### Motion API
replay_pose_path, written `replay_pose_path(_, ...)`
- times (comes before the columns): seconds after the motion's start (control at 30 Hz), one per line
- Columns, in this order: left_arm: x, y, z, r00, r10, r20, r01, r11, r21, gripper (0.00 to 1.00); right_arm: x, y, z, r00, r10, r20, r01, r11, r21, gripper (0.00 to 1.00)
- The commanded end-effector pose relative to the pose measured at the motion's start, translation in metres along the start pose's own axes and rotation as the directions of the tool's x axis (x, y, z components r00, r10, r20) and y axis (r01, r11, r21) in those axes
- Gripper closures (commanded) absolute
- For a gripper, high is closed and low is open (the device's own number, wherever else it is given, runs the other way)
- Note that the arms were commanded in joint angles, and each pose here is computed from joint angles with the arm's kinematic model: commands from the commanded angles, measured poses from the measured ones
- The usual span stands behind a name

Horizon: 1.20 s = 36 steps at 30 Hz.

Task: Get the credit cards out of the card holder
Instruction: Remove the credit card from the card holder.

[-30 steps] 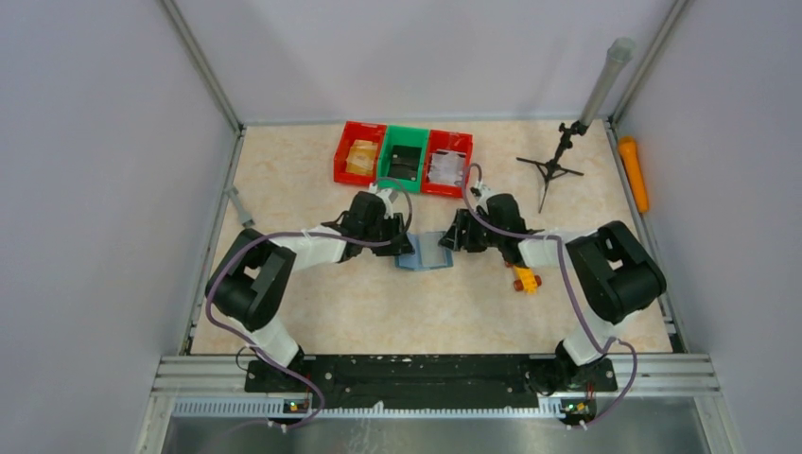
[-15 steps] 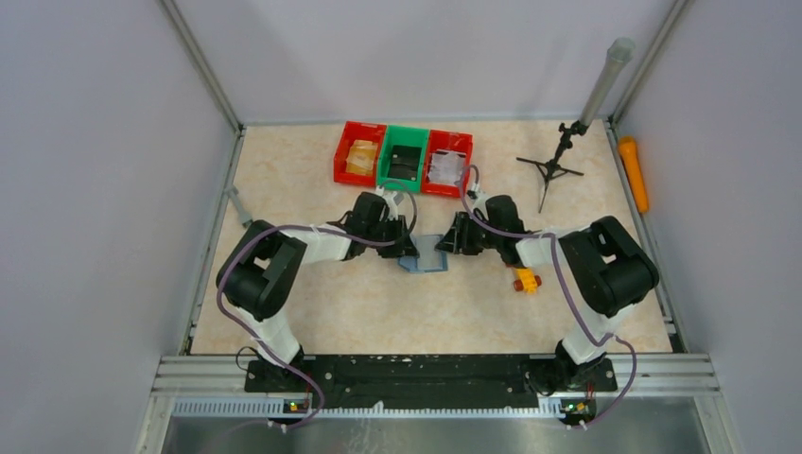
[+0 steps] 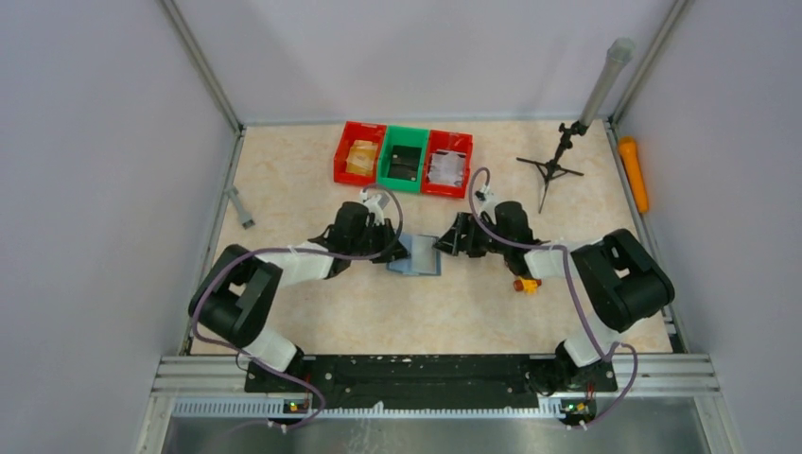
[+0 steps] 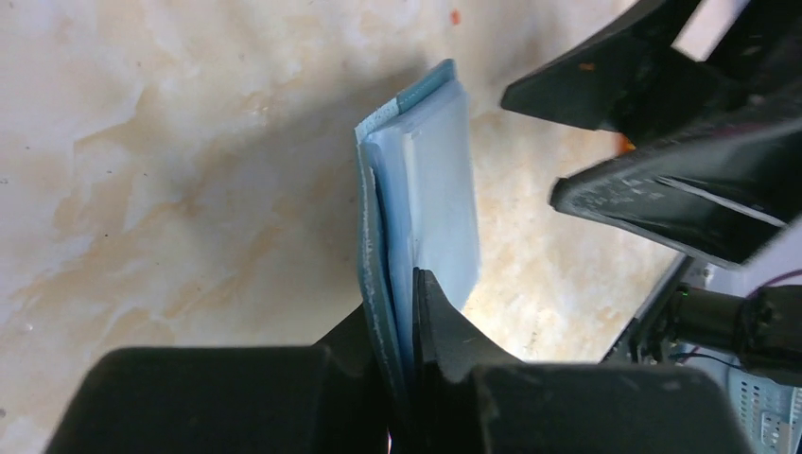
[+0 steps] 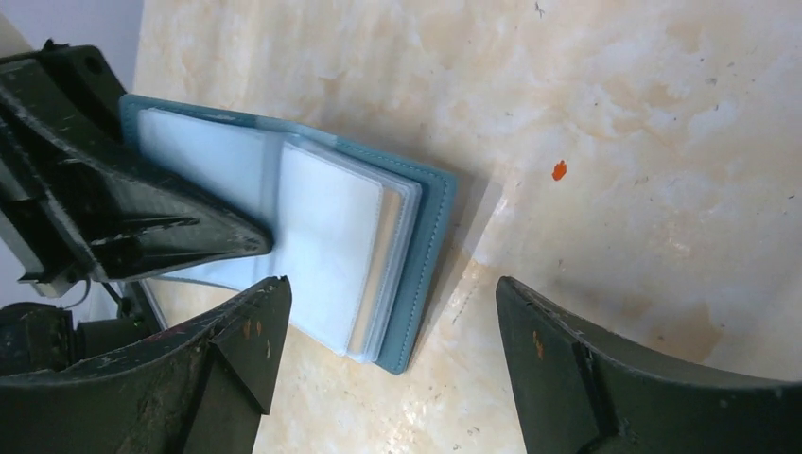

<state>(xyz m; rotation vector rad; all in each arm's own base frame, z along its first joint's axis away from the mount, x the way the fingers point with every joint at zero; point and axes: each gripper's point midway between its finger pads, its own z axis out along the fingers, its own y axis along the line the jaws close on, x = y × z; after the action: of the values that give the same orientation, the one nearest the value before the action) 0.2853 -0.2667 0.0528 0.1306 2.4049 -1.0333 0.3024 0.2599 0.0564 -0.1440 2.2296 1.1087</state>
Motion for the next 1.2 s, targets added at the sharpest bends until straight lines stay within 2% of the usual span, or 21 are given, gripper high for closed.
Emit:
replay_pose_path(0.0,-0.040,-0.042,-0.028,0.977,0.052,0.206,-0.086,0.983,0.160,1.00,-0.032,0.024,-0.012,0.989,-0.043,0.139,0.056,0.994,-0.093,0.18)
replay_pose_path(0.1,-0.044,-0.050,-0.038,0.969,0.041,0.242,-0.095,0.972,0.215,1.00,-0.032,0.032,-0.014,0.988,-0.046,0.149,0.066,0.989,-0.133,0.18)
replay_pose_path(0.33,-0.048,-0.056,-0.054,0.958,0.026,0.286,-0.102,0.961,0.256,1.00,-0.040,0.047,-0.026,0.976,-0.029,0.216,0.081,0.968,-0.237,0.46)
replay_pose_path(0.43,-0.049,-0.062,-0.059,0.953,0.027,0.302,-0.117,0.953,0.281,1.00,-0.040,0.056,-0.028,0.976,-0.029,0.214,0.092,0.953,-0.287,0.47)
replay_pose_path(0.6,-0.049,-0.070,-0.067,0.944,0.031,0.329,-0.141,0.938,0.316,1.00,-0.040,0.065,-0.033,0.974,-0.031,0.226,0.107,0.936,-0.335,0.39)
replay_pose_path(0.7,-0.050,-0.074,-0.073,0.935,0.038,0.352,-0.162,0.930,0.330,1.00,-0.039,0.068,-0.034,0.974,-0.028,0.226,0.108,0.930,-0.351,0.38)
replay_pose_path(1.07,-0.049,-0.087,-0.087,0.919,0.040,0.392,-0.206,0.897,0.390,1.00,-0.039,0.080,-0.039,0.973,-0.025,0.230,0.121,0.902,-0.414,0.56)
replay_pose_path(1.17,-0.048,-0.088,-0.087,0.921,0.040,0.388,-0.207,0.893,0.399,1.00,-0.038,0.084,-0.040,0.975,-0.017,0.223,0.117,0.888,-0.444,0.67)
